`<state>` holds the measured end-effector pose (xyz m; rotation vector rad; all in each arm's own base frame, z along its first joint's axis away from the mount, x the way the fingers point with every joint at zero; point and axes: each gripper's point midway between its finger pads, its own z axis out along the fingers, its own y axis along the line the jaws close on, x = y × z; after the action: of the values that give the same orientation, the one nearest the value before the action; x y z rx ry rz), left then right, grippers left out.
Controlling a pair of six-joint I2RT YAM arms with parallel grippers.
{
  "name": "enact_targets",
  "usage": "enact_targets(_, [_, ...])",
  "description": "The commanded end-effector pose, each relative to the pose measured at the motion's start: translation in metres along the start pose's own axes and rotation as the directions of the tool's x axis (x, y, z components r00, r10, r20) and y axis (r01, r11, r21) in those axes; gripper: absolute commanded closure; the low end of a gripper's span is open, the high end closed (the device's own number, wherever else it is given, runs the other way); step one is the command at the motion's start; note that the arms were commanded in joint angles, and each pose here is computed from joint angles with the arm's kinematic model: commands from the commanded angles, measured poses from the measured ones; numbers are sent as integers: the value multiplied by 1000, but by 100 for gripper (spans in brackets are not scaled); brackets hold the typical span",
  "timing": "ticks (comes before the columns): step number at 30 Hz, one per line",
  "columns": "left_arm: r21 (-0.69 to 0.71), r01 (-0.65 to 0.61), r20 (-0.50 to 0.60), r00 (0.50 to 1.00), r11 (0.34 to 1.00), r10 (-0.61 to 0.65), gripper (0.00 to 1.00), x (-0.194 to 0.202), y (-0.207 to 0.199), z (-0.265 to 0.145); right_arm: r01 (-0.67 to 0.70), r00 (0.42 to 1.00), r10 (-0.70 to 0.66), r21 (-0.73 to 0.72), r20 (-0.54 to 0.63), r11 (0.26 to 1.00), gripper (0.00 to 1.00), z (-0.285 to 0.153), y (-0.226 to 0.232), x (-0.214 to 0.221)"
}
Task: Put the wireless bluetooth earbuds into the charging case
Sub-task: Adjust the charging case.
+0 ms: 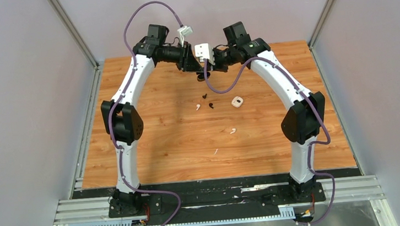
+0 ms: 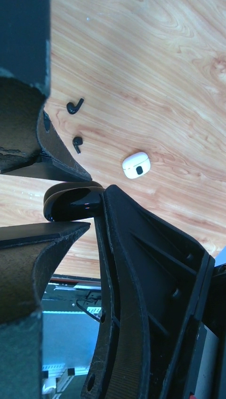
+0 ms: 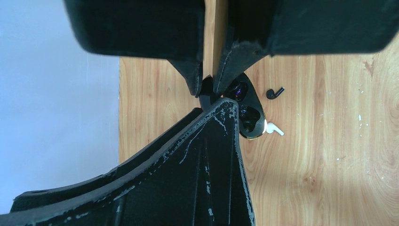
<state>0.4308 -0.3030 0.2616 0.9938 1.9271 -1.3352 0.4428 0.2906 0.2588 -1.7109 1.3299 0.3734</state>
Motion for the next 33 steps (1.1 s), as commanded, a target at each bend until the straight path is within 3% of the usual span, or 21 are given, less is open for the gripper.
enact_targets(1, [21, -9, 15, 1000, 1000, 9, 57, -9, -5, -3, 84, 995, -88, 66, 54, 994, 100, -13, -20, -30])
enact_targets(7, [32, 0, 20, 1000, 999, 0, 60, -9, -3, -4, 88, 994, -92, 73, 53, 994, 100, -13, -22, -30])
enact_targets(15, [66, 9, 22, 1000, 998, -10, 90, -9, -4, -2, 89, 995, -92, 78, 46, 993, 100, -9, -23, -28])
enact_targets(19, [63, 6, 24, 1000, 998, -7, 100, -10, -3, -3, 81, 996, -85, 80, 39, 993, 100, -6, -23, -26])
enact_targets(28, [1, 5, 59, 998, 1000, -5, 100, -16, 7, -13, 18, 999, -25, 170, 37, 985, 58, -33, -41, -33])
enact_targets(33, [-46, 0, 68, 998, 999, 3, 100, -14, 18, -17, -125, 983, 94, 199, 158, 972, 41, -75, -51, -46])
